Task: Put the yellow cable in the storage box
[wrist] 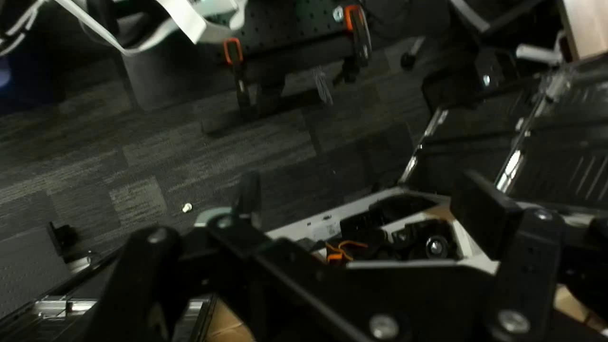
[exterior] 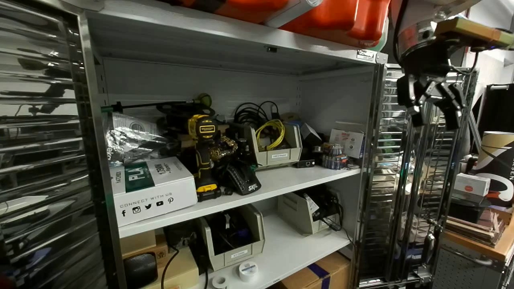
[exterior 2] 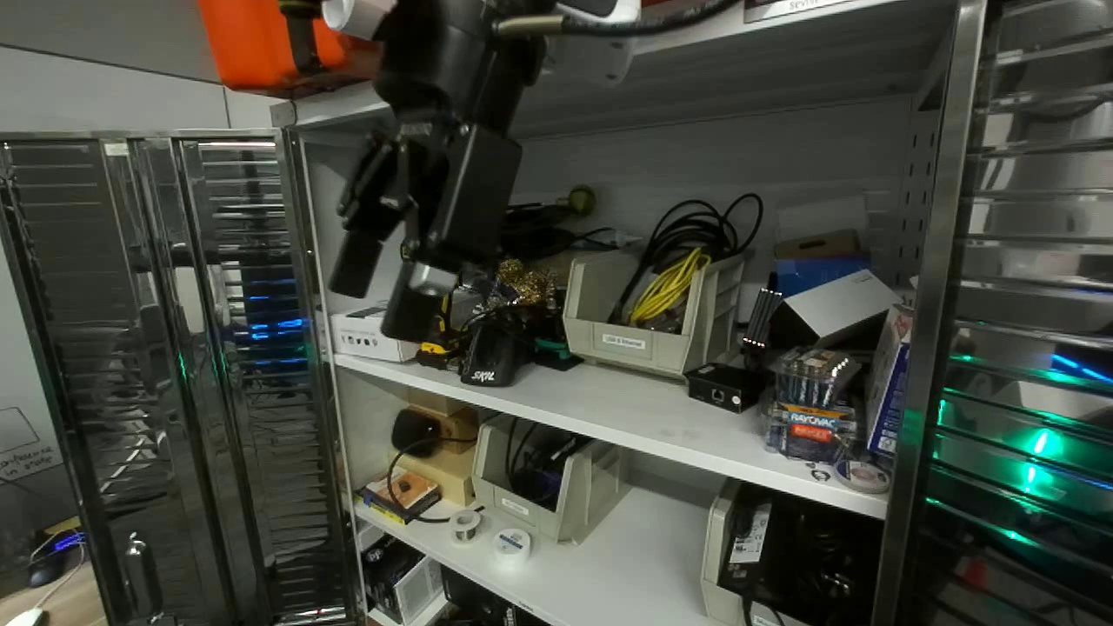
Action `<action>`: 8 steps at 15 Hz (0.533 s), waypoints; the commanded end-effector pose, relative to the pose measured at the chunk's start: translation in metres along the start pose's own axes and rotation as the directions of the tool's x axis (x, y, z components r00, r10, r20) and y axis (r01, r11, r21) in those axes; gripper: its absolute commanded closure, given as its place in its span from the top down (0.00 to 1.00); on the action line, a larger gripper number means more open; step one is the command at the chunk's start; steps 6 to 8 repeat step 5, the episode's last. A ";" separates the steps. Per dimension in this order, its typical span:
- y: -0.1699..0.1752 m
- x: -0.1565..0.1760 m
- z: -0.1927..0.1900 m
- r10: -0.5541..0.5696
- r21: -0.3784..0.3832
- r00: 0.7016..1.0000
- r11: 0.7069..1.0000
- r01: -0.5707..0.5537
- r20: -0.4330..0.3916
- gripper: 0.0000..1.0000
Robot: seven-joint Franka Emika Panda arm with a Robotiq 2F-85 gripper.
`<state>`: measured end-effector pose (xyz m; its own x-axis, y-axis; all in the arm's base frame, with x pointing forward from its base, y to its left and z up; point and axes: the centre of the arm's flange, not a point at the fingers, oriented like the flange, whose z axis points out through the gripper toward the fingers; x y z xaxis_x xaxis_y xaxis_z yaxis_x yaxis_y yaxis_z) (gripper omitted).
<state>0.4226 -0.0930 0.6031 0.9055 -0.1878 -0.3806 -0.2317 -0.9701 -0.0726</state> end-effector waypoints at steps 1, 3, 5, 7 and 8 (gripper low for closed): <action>0.001 -0.004 -0.002 -0.005 -0.002 1.000 1.000 0.005 0.002 1.00; 0.001 -0.002 0.000 -0.004 -0.003 1.000 1.000 0.004 0.006 1.00; 0.001 0.003 0.004 -0.002 -0.003 1.000 1.000 0.002 0.013 1.00; 0.001 0.003 0.004 -0.002 -0.003 1.000 1.000 0.002 0.013 1.00; 0.001 0.003 0.004 -0.002 -0.003 1.000 1.000 0.002 0.013 1.00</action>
